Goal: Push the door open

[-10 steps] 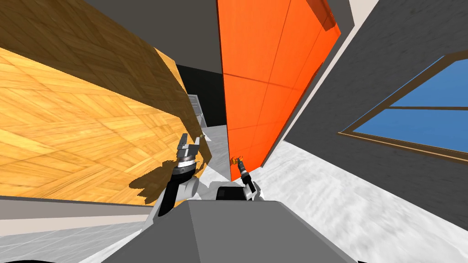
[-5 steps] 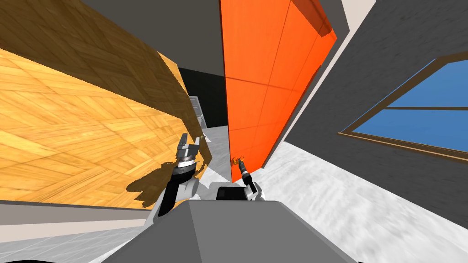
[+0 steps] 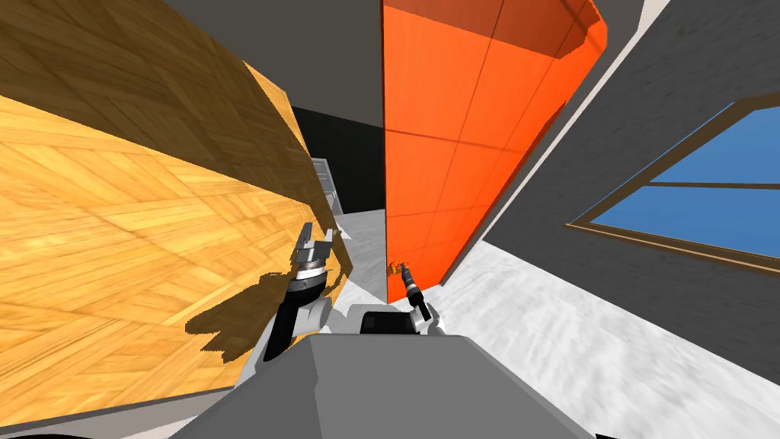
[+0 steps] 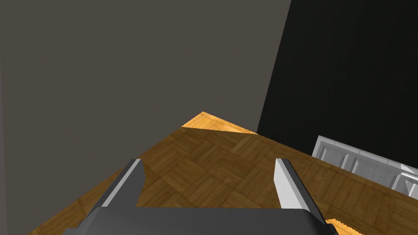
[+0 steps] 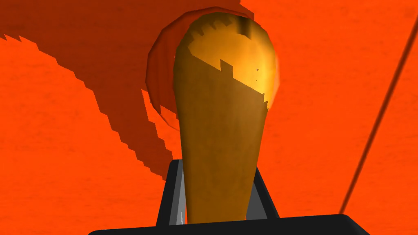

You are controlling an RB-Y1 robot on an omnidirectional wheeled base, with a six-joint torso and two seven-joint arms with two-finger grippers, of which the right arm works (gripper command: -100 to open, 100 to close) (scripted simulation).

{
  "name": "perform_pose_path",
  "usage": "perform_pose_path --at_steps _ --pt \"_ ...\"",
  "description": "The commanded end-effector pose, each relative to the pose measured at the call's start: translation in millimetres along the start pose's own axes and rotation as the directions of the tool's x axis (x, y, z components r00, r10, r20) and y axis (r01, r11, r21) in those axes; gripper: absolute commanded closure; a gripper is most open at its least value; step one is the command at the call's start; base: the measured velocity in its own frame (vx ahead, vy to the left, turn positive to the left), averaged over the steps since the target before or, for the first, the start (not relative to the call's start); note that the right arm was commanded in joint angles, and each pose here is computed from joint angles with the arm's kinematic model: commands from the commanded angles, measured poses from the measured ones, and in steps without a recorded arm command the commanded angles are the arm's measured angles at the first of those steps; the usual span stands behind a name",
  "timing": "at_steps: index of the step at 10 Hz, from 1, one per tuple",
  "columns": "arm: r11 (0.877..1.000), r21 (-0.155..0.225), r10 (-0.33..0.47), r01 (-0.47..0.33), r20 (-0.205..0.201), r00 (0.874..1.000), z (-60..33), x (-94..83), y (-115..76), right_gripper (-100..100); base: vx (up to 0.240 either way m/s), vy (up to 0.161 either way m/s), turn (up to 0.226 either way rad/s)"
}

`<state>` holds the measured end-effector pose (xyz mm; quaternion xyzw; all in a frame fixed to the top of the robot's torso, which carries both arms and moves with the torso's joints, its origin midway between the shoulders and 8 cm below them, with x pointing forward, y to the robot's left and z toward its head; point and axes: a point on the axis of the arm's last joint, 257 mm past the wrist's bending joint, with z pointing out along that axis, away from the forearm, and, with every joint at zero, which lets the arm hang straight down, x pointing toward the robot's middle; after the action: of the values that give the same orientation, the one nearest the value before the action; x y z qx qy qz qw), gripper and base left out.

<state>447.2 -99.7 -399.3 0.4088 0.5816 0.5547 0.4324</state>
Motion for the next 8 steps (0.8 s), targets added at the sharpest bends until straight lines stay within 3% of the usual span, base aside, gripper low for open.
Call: perform_pose_path --at_steps 1,2,3,6,8 --pt "1.000 0.000 -0.015 0.015 0.034 0.999 -0.2 -25.1 1.2 100 0.173 0.132 -0.053" --pt "1.000 0.000 -0.015 0.015 0.034 0.999 -0.2 -25.1 1.2 100 0.094 0.083 -0.009" --pt "1.000 0.003 -0.021 0.021 0.062 0.998 -1.0 -40.4 0.6 100 0.119 0.097 -0.091" --pt "1.000 0.004 -0.024 0.023 0.092 0.996 -1.7 -55.1 0.3 100 0.134 0.120 -0.056" --pt "1.000 0.005 -0.023 0.022 0.132 0.991 -2.6 -72.6 0.5 100 0.147 0.125 -0.061"
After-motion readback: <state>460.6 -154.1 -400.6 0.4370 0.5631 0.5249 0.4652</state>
